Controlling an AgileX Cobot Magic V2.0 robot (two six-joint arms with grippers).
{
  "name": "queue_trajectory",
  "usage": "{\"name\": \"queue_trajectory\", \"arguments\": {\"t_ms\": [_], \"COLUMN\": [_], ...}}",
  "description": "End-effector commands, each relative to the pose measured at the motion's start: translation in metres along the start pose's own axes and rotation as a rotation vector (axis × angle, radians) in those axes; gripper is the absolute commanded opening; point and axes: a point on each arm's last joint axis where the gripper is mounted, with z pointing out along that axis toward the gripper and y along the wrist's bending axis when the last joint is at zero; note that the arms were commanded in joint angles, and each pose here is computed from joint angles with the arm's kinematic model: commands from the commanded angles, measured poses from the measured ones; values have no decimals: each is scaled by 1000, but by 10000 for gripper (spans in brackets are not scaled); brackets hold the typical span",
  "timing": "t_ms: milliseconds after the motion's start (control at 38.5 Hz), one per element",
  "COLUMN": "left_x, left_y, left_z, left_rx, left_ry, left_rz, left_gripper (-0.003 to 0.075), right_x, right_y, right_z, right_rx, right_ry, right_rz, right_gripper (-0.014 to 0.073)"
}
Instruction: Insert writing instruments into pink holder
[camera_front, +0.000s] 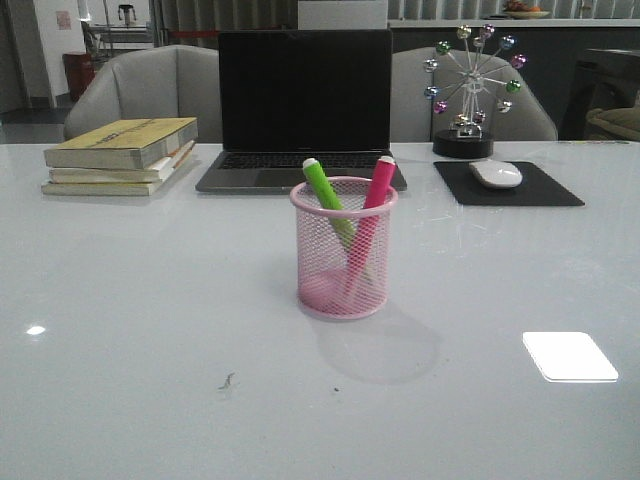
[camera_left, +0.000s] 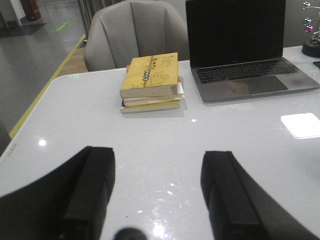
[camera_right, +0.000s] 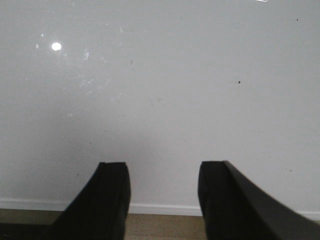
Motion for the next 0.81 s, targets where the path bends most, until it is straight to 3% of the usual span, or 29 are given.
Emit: {"name": "queue_trajectory", "arguments": {"t_ms": [0,182,520,780], "left_x": [-14,-14,-15,-15], "left_y": [6,5,2,2], "left_z": [-2,-2,-2,-2], "left_rx": [-59,-48,-12,-11], "left_ry": [-78,-87,-96,-94], "left_rz": [-12,-55,-66,-66], "left_gripper": [435,435,435,435], "right_x": [-14,-16,-16,-16], "right_y": [-3,-3,-3,-3], "right_z": [-7,-7,-7,-7], "right_rx": [19,18,17,18], "right_ry": [-105,-127,-133,-130], "right_rz": [-18,-18,-18,-18], "right_gripper": [433,420,50,57]}}
